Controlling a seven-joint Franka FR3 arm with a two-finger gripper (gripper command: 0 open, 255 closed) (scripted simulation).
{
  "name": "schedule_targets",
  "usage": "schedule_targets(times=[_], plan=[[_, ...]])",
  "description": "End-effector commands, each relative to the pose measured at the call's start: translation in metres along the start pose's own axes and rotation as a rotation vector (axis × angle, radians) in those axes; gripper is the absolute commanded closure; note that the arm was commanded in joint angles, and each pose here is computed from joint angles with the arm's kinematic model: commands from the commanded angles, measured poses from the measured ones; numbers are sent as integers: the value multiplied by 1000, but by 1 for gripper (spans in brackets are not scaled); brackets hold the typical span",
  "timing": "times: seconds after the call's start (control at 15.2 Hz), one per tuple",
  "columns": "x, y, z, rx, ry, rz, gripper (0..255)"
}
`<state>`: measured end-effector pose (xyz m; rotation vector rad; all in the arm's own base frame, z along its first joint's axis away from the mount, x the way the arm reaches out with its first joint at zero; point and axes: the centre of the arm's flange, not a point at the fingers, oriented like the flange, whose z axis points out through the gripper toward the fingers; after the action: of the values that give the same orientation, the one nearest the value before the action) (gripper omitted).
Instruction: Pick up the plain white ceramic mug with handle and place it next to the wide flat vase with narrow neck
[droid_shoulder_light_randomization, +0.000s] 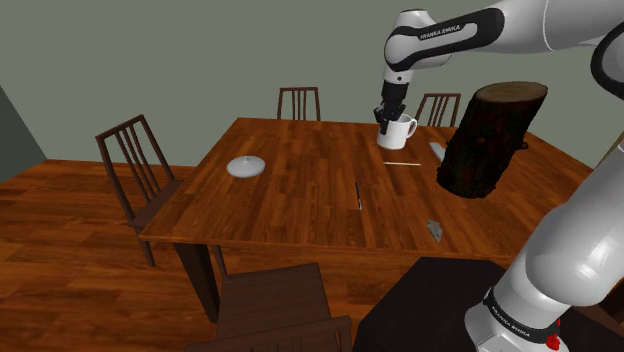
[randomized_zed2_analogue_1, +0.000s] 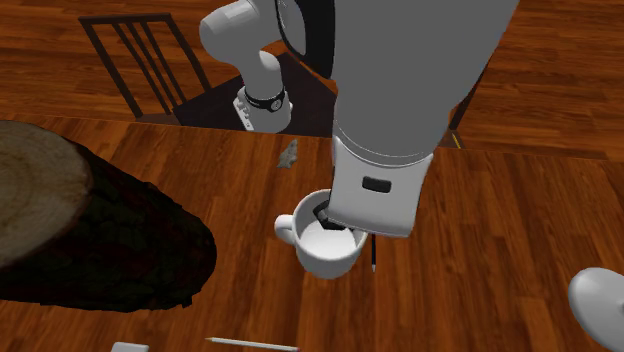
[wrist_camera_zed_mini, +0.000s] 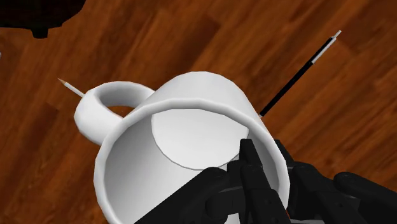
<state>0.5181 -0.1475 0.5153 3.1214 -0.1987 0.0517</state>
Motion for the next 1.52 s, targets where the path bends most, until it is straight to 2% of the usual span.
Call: schedule_targets(times=[0.0, 1.45], plan=[[12, -24, -1, 0, 1, 1, 255], [138, -286, -1, 0, 1, 1, 255]])
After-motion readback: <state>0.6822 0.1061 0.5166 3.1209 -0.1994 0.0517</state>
